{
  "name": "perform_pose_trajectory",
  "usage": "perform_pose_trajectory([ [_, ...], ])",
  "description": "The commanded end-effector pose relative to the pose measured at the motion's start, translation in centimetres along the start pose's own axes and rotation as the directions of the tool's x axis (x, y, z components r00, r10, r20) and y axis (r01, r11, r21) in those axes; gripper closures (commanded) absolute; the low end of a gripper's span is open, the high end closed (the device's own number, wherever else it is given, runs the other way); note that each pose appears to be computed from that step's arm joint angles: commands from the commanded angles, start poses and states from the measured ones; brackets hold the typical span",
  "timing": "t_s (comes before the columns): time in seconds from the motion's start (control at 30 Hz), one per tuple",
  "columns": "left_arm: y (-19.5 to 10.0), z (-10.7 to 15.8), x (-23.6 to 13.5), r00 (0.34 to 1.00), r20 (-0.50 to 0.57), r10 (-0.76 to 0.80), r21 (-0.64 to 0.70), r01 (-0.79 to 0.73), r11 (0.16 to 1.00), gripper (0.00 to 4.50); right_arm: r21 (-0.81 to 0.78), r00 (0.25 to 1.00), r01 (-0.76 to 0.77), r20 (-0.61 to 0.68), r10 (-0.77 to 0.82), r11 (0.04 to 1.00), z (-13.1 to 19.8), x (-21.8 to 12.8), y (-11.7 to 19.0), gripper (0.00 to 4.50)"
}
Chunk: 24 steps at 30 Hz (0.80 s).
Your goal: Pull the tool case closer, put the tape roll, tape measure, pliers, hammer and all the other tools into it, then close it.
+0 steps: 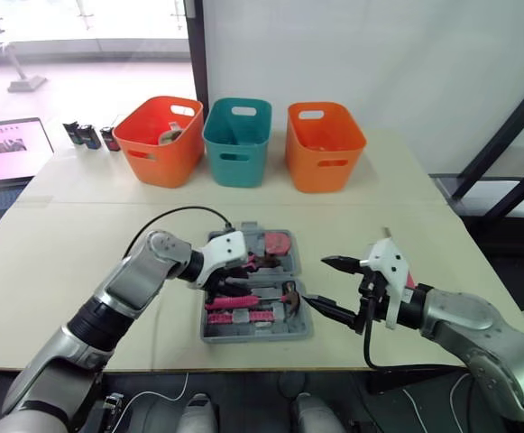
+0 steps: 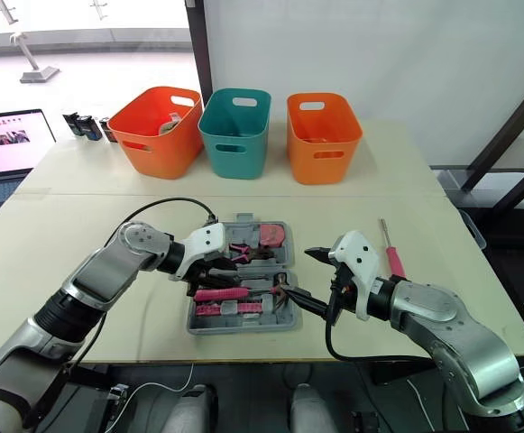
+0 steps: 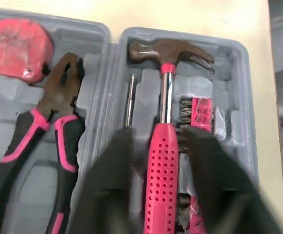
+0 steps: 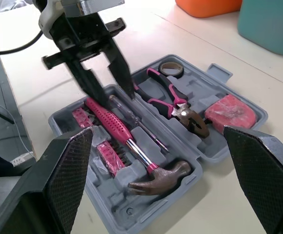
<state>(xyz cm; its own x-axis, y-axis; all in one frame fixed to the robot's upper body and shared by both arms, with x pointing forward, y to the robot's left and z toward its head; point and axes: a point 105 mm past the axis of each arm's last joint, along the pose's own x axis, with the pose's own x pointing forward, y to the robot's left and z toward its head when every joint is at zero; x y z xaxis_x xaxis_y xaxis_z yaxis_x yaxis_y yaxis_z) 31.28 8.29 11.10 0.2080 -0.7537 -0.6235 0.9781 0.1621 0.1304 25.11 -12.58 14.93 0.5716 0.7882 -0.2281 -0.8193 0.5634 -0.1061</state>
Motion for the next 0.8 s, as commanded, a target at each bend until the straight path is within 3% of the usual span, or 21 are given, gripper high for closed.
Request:
perform_pose_trajectory([
  [0.03,-0.1,0.9,0.0,0.997,0.082,0.001,0.000,-0.001,1.000,4.47,-0.026,1.000,0.007,0.028,-0.006,1.000,0.7,-0.1,0.0,0.00],
  [0.43,-0.7,-1.8,2.3,0.994,0.108,0.007,-0.064,0.000,0.998,4.47,-0.024,1.000,0.025,0.014,-0.025,0.999,0.5,-0.3,0.1,0.00],
  [0.8,-1.5,-6.1,4.4,1.000,-0.024,0.006,-0.064,-0.008,0.998,4.47,-0.017,0.999,0.050,-0.009,-0.050,0.999,0.1,-0.7,0.0,0.00],
])
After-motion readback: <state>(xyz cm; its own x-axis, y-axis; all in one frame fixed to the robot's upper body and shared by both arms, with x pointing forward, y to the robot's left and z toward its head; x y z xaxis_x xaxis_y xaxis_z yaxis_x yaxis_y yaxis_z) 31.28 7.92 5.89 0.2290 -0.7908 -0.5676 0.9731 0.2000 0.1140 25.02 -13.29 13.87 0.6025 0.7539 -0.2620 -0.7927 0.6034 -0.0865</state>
